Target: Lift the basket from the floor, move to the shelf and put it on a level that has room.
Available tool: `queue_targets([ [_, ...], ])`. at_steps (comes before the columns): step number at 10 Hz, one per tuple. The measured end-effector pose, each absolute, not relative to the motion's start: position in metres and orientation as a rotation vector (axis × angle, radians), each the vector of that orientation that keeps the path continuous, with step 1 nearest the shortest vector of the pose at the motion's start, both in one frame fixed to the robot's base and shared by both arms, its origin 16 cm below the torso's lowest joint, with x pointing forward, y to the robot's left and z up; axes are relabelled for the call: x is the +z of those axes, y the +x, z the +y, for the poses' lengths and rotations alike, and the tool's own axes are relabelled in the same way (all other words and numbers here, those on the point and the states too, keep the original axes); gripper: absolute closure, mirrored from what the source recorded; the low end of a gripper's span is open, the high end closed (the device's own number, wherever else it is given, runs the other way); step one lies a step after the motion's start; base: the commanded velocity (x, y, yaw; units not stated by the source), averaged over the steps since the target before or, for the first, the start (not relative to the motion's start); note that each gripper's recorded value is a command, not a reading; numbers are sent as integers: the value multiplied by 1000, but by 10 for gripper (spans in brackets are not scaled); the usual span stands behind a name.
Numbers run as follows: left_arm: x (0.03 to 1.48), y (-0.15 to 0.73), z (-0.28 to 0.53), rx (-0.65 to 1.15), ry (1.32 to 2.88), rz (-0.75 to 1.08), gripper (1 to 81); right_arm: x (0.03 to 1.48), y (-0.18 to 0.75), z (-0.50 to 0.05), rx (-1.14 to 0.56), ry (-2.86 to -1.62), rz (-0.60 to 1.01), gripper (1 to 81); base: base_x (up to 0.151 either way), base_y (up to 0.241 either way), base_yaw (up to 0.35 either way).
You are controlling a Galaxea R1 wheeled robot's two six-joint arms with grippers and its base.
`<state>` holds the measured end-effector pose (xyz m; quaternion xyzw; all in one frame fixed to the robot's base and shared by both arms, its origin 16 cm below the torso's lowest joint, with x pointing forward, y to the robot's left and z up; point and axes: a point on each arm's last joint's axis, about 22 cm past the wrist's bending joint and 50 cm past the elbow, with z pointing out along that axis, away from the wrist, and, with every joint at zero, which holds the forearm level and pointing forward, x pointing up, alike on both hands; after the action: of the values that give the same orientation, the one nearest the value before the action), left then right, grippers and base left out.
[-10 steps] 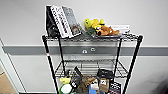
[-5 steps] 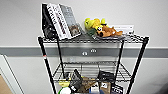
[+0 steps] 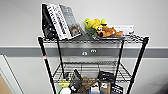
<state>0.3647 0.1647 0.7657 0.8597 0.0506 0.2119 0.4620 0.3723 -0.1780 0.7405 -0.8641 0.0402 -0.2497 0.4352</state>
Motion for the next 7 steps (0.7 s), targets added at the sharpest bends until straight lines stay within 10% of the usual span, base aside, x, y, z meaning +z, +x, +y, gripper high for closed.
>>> queue_targets([
  [7, 836, 359, 154, 564, 2008, 66, 811, 811, 366, -173, -647, -2064, 23, 811, 0, 0, 0],
])
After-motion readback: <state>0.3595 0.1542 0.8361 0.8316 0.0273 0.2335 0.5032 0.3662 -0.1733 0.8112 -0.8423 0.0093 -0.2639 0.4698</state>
